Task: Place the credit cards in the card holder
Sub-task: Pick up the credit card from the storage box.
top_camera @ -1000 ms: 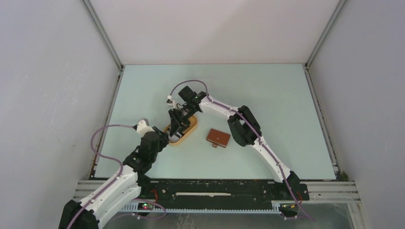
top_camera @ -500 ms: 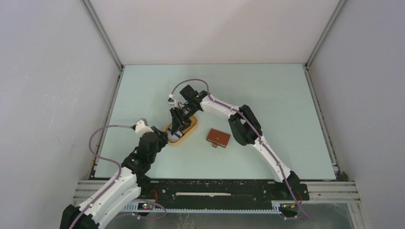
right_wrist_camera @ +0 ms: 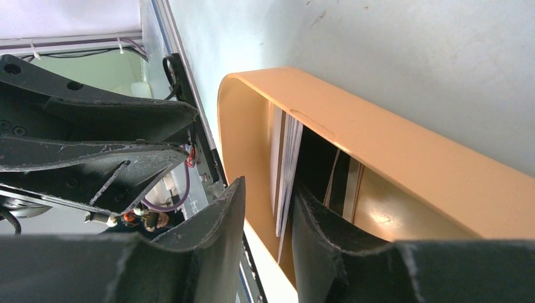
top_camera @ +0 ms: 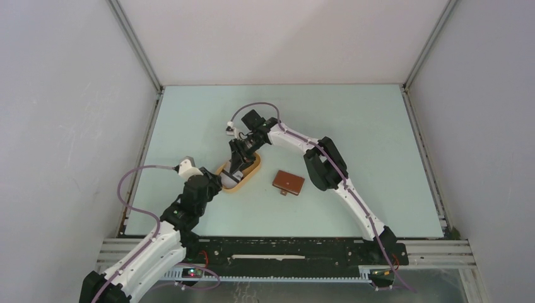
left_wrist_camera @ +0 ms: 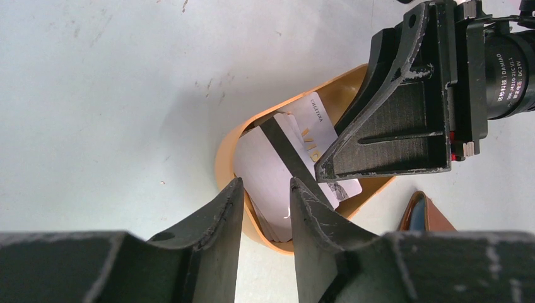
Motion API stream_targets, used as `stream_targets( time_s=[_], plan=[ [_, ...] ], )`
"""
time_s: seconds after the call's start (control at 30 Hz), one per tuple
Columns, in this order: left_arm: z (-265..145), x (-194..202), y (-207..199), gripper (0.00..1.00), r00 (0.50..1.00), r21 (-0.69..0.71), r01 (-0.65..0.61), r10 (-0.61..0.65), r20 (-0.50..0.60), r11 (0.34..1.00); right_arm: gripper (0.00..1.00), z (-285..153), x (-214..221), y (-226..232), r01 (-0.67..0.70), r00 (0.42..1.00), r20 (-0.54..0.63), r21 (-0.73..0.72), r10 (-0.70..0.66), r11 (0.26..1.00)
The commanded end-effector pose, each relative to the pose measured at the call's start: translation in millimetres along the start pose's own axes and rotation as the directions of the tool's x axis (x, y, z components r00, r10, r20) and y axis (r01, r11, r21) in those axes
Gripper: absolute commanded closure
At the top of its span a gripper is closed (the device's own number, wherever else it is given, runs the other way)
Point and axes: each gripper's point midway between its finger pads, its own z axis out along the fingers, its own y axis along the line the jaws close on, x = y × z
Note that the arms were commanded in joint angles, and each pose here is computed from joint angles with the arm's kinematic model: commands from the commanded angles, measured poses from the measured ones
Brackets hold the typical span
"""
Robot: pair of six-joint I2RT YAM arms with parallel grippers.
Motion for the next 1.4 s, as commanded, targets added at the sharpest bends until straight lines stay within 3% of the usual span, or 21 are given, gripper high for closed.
stream_targets(
  time_s=[0.0, 0.33, 0.47, 0.8, 1.07, 1.23, 1.37],
  plan=[
    [1, 3, 6, 0.62, 1.000, -0.004, -0.026, 0.026, -0.004, 1.000, 0.62, -21, -12, 22, 0.046, 0.998, 0.042, -0.008, -0.045, 0.999],
    [-3, 1, -3, 0.61, 0.999, 0.046, -0.038, 0.038, -0.006, 0.998, 0.92, -34, -19, 15, 0.061, 0.995, 0.074, 0.035, -0.064, 0.998],
    [-5, 1, -6, 0.59, 0.999, 0.068, -0.041, 0.042, -0.007, 0.997, 0.98, -44, -23, 13, 0.088, 0.991, 0.092, 0.070, -0.094, 0.994],
    [-11, 1, -22, 0.50, 0.998, 0.158, -0.055, 0.059, -0.019, 0.986, 1.00, -58, -25, 13, 0.173, 0.979, 0.091, 0.084, -0.181, 0.981],
    [-24, -10, -46, 0.36, 0.999, 0.279, -0.035, 0.037, 0.001, 0.960, 1.00, -81, -28, 36, 0.286, 0.952, 0.107, 0.027, -0.287, 0.958],
    [-41, -22, -66, 0.28, 0.999, 0.389, -0.028, 0.017, 0.031, 0.921, 1.00, -94, -20, 56, 0.387, 0.918, 0.100, 0.001, -0.385, 0.922],
    [-61, -30, -90, 0.22, 0.997, 0.529, -0.064, 0.035, 0.065, 0.846, 1.00, -118, -5, 83, 0.486, 0.869, 0.106, 0.003, -0.484, 0.874]
  ],
)
